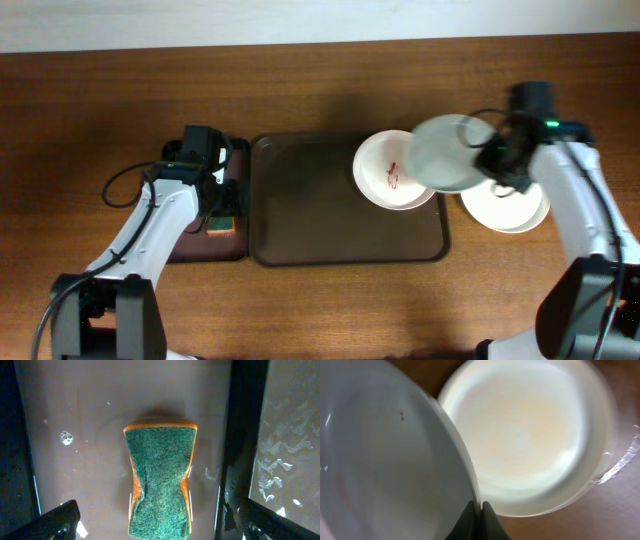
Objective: Clean dirty plates on tray and stack at the side
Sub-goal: 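Carry the cleaned plate with the right gripper onto the side stack, then move the right gripper to the last sauce-smeared plate's rim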
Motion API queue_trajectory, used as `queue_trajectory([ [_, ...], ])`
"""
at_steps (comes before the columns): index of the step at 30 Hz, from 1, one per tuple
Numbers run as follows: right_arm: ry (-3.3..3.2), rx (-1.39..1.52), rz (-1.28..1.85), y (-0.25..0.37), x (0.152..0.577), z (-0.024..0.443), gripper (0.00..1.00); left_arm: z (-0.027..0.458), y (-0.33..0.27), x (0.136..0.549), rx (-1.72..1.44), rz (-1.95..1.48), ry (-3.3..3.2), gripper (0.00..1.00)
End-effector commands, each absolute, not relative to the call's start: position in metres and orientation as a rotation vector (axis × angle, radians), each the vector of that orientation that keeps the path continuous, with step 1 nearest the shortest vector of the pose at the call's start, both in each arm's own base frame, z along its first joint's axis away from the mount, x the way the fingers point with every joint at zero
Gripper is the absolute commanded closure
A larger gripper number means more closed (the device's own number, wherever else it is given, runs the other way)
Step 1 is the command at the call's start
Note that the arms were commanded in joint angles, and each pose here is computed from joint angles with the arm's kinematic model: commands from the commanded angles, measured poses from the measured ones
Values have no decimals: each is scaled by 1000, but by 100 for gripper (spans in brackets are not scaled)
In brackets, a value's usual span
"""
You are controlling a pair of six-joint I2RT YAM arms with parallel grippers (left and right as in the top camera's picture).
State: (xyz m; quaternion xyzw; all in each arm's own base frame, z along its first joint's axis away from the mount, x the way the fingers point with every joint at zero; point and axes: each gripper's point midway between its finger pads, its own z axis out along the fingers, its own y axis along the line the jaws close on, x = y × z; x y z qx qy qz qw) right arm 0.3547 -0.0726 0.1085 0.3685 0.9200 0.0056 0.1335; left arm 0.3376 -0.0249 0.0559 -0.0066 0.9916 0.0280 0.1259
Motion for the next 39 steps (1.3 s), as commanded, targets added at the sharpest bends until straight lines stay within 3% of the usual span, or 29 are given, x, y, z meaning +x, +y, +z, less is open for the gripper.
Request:
queue_trajectory([
  [1,2574,1290,73,-118,336,120,96,63,-27,342,-13,72,2864,0],
  [5,2557,1447,38,-156,305,113,96,63,-27,342,-13,72,2864,0],
  [11,2629,1485,32,-156,294,94,96,63,-27,342,-14,73,2864,0],
  [13,2632,1485,39,-155,294,93,54,63,-27,342,-14,72,2864,0],
  [16,2689,1346,288,-128,308,96,47,63,-27,342,-14,72,2864,0],
  [17,2729,1155,533,-91,324,104,47,63,-27,342,-14,72,2864,0],
  [19,2783,1024,569,-65,330,105,47,63,-27,342,-14,72,2864,0],
  [28,3041,525,326,35,332,80,46,63,-27,342,-14,72,2864,0],
  [39,3104,584,269,55,342,28,55,63,-27,342,-14,72,2864,0],
])
